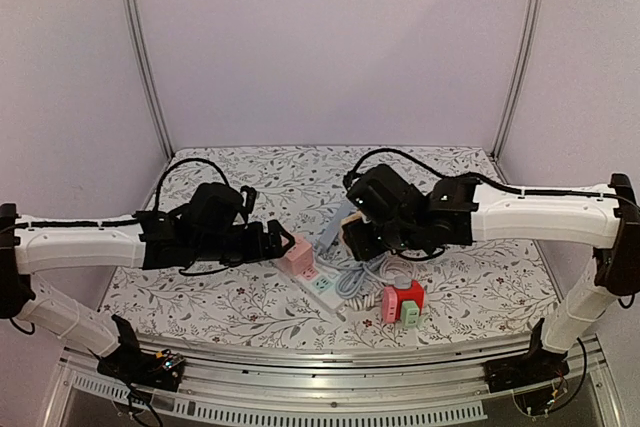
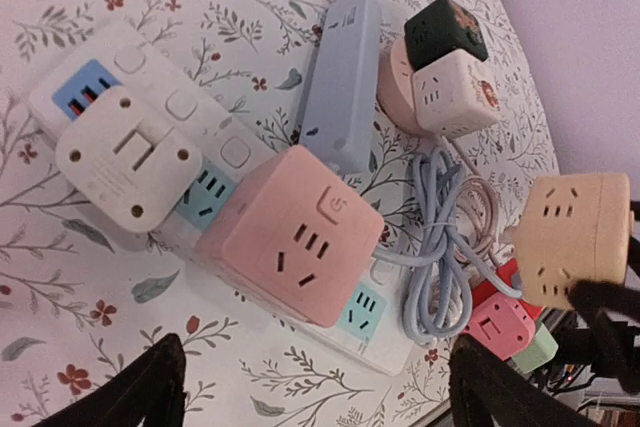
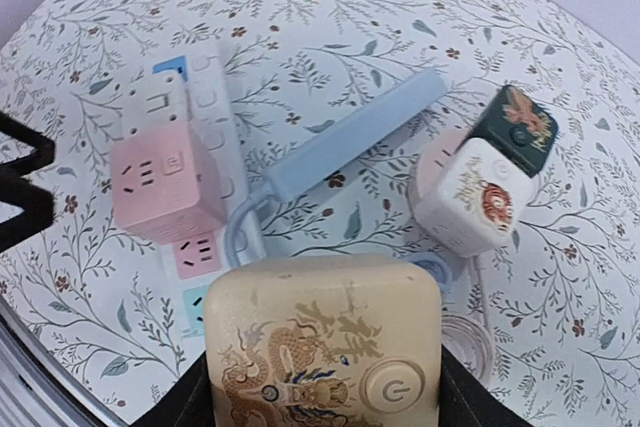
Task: Pull the plug off the socket
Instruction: Remove the plug from the socket, then place the plug at the center of the board, then adjust the socket at the center of the board, then remove the plug from the socket.
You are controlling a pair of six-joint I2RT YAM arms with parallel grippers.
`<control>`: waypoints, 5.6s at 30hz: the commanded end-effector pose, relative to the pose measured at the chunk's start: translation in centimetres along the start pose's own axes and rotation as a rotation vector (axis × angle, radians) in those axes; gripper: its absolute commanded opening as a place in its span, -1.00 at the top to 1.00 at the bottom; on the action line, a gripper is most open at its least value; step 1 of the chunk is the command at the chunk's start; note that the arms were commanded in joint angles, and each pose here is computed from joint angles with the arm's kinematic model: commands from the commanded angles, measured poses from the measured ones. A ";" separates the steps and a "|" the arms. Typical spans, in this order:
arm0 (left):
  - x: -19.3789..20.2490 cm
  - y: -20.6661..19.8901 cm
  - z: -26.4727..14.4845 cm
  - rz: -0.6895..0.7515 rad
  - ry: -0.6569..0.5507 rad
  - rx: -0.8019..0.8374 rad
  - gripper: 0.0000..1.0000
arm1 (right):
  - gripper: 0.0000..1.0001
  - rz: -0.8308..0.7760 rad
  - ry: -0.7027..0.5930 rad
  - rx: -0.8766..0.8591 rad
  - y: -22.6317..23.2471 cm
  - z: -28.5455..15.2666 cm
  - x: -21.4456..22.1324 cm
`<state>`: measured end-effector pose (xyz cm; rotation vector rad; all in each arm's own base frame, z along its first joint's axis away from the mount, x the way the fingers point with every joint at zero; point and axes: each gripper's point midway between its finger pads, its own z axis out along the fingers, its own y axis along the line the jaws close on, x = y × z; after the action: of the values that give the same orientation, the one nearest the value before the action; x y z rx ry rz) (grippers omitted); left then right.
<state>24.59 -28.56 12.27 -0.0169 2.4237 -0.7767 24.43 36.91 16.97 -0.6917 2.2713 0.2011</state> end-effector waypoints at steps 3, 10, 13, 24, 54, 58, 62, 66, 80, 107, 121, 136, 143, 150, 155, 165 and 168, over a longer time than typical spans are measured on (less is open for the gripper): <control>-3.6 0.4 -4.9 0.068 -0.073 -0.039 -0.99 | 0.33 0.210 0.045 0.204 -12.6 -2.1 1.9; -5.2 3.2 -8.6 0.000 -0.125 -0.004 -0.99 | 0.32 0.502 0.136 0.265 -23.5 -1.7 6.5; -5.2 4.5 -9.2 -0.052 -0.129 0.014 -0.99 | 0.32 0.598 0.147 0.265 -26.8 -0.7 7.8; -4.1 6.0 -8.3 -0.122 -0.066 0.031 -0.99 | 0.30 0.711 0.190 0.279 -31.9 3.6 8.9; -3.1 7.0 -6.8 -0.238 -0.054 0.059 -0.99 | -0.88 0.717 0.245 0.345 -33.9 6.7 9.4; -3.5 6.8 -5.8 -0.263 -0.063 0.091 -0.99 | -0.93 0.706 0.228 0.358 -34.1 5.6 8.9; -4.2 6.8 -4.1 -0.286 -0.067 0.103 -0.99 | -0.93 0.709 0.202 0.337 -33.7 4.0 7.9; -5.4 6.5 -2.7 -0.314 -0.098 0.126 -0.89 | -0.92 0.719 0.164 0.275 -32.4 2.2 7.2; -4.3 8.5 2.3 -0.407 -0.050 0.106 -0.69 | -0.92 0.677 0.018 0.129 -27.1 -5.0 5.1; -4.8 7.0 6.8 -0.417 0.008 0.188 -0.42 | -0.92 0.657 -0.020 0.110 -25.8 -6.2 3.9; -7.2 2.8 5.0 -0.351 -0.032 0.263 -0.35 | -0.92 0.649 -0.006 0.108 -25.6 -5.8 4.1; -8.0 2.7 4.5 -0.264 -0.042 0.155 -0.34 | -0.94 0.479 -0.028 0.077 -21.7 -5.9 2.6; -7.0 5.7 0.9 -0.262 -0.075 0.066 -0.45 | -0.95 0.296 -0.065 -0.029 -15.2 -5.4 -0.5; -5.3 7.9 -0.5 -0.297 -0.065 0.047 -0.47 | -0.95 0.138 -0.022 -0.092 -8.3 -2.6 -2.0; -4.4 8.6 -0.7 -0.312 -0.063 0.044 -0.47 | -0.94 0.045 0.016 -0.159 -3.0 -0.4 -2.4; -3.2 8.6 -0.1 -0.340 -0.032 0.090 -0.49 | -0.88 -0.044 0.070 -0.223 3.5 4.1 -2.5; -2.9 8.7 0.0 -0.341 -0.022 0.090 -0.49 | -0.84 -0.085 0.097 -0.221 4.8 5.6 -2.1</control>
<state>28.39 -20.86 9.48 -0.4026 2.3918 -1.0064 26.57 41.73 15.04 -0.8632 2.3385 0.4088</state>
